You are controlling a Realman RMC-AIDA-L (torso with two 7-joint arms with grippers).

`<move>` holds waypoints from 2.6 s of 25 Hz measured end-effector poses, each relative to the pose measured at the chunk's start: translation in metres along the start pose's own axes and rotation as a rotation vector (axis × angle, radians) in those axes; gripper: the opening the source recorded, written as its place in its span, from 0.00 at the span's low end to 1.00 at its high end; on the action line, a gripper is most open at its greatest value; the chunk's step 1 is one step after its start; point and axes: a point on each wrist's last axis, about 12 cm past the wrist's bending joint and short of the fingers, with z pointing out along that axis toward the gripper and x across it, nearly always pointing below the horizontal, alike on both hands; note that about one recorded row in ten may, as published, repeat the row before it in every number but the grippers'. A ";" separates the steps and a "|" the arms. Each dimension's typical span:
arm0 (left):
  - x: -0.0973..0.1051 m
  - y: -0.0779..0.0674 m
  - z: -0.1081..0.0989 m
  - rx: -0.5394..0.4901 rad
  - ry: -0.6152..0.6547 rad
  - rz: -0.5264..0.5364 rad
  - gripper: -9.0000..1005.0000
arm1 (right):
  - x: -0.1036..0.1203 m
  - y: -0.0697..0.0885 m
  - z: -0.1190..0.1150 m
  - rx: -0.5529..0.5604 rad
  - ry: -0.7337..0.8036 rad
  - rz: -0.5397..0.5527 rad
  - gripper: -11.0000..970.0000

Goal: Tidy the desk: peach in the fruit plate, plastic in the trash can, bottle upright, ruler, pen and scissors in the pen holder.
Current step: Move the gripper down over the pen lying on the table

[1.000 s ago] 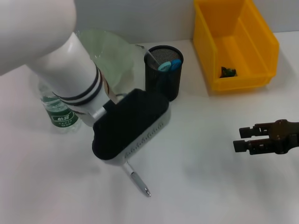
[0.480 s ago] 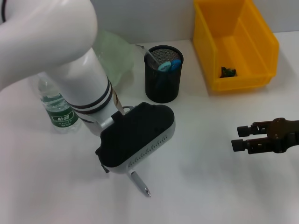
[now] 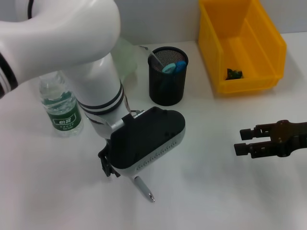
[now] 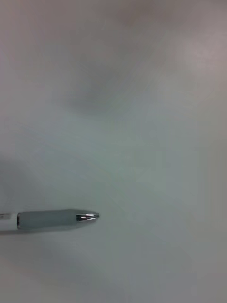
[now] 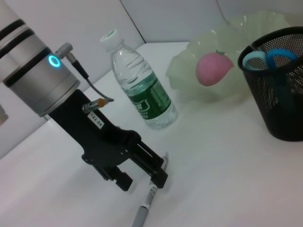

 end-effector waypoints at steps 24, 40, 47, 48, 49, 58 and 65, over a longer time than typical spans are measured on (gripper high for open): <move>-0.002 0.005 0.010 0.033 0.018 0.015 0.74 | 0.003 0.002 0.004 -0.015 0.007 -0.004 0.75; -0.004 0.007 0.015 0.031 0.020 0.019 0.51 | 0.003 0.002 0.005 -0.017 0.005 -0.016 0.75; -0.005 0.007 0.017 0.037 0.027 0.014 0.38 | 0.002 0.002 0.006 -0.019 0.005 -0.020 0.76; -0.005 0.007 0.017 0.037 0.027 0.014 0.34 | 0.002 0.002 0.006 -0.021 0.005 -0.020 0.76; -0.005 0.007 0.017 0.037 0.027 0.014 0.31 | 0.002 0.002 0.007 -0.023 0.005 -0.020 0.76; -0.004 0.007 0.019 0.033 0.026 0.010 0.27 | 0.001 0.002 0.007 -0.025 0.004 -0.029 0.76; -0.003 0.006 0.021 0.036 0.031 0.015 0.27 | 0.000 0.002 0.008 -0.027 0.004 -0.033 0.76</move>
